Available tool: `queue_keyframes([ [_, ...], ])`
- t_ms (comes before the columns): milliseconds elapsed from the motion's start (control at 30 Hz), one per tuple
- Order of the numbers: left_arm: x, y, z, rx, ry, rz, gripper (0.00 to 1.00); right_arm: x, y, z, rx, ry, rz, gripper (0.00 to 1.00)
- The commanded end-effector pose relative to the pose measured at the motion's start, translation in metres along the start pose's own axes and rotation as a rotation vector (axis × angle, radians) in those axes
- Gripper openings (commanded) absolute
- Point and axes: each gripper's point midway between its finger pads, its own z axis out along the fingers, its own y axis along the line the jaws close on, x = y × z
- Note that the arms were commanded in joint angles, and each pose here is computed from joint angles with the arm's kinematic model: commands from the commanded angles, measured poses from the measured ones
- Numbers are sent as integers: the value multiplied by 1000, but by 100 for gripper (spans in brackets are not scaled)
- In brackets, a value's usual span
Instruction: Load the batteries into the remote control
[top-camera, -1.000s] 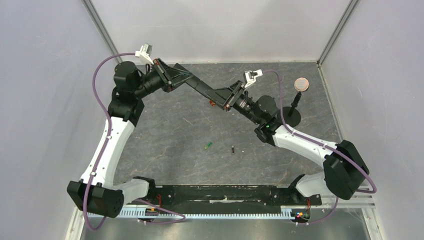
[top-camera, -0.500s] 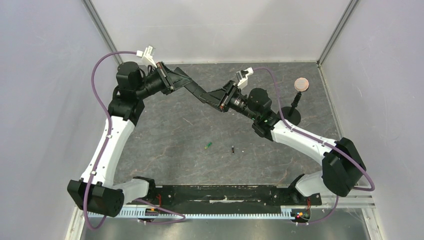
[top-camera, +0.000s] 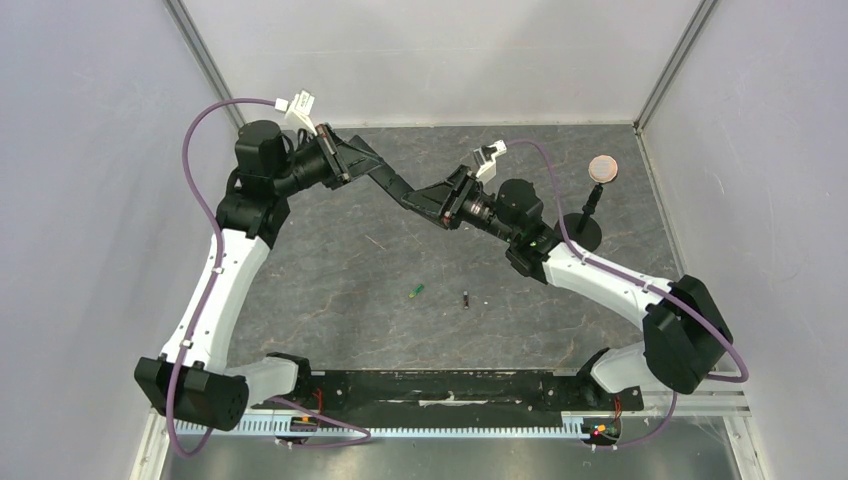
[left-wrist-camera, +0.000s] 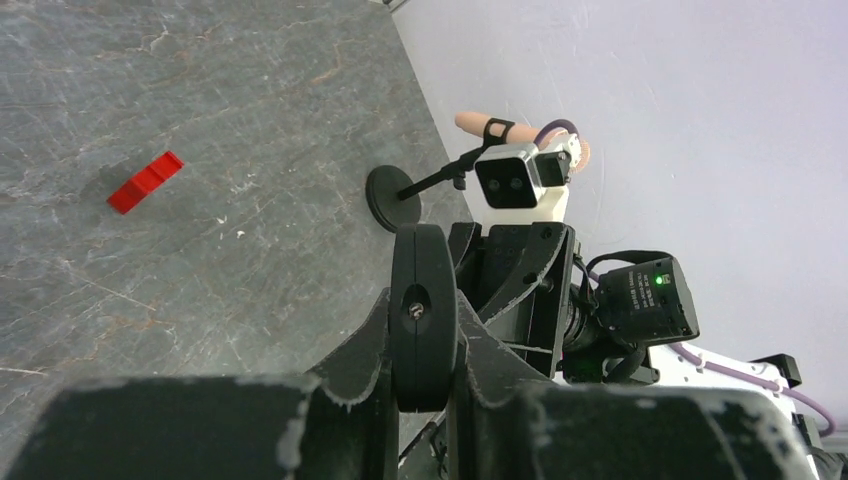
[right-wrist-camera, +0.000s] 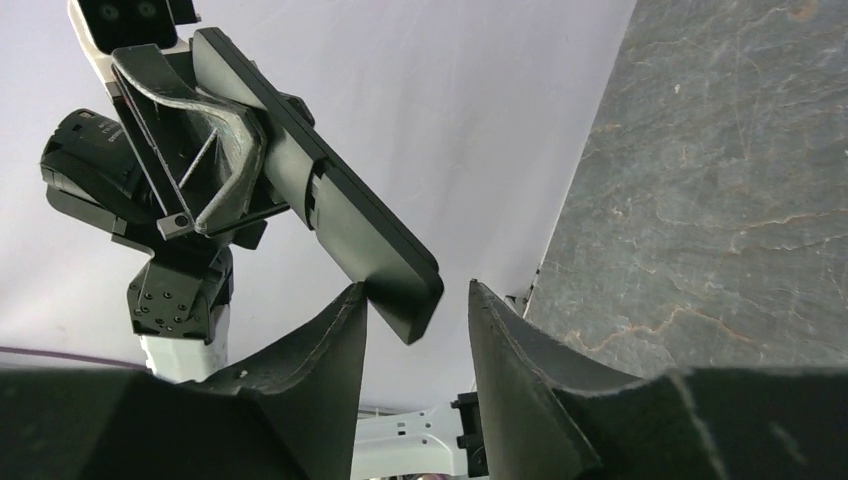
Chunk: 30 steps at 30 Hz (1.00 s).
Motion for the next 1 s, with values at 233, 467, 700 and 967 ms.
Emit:
queue_keyframes([
  [233, -11, -12, -1, 44, -21, 92, 2, -8, 4, 4, -20, -13, -8, 33],
  [467, -11, 5, -2, -30, -35, 169, 2, -7, 1, 4, 37, 15, -11, 25],
  [700, -1, 18, -1, -35, -26, 214, 2, -15, 16, 4, 2, 1, -32, 4],
  [967, 15, 60, 1, -150, -16, 238, 2, -38, 48, -18, -120, -123, -149, 0],
])
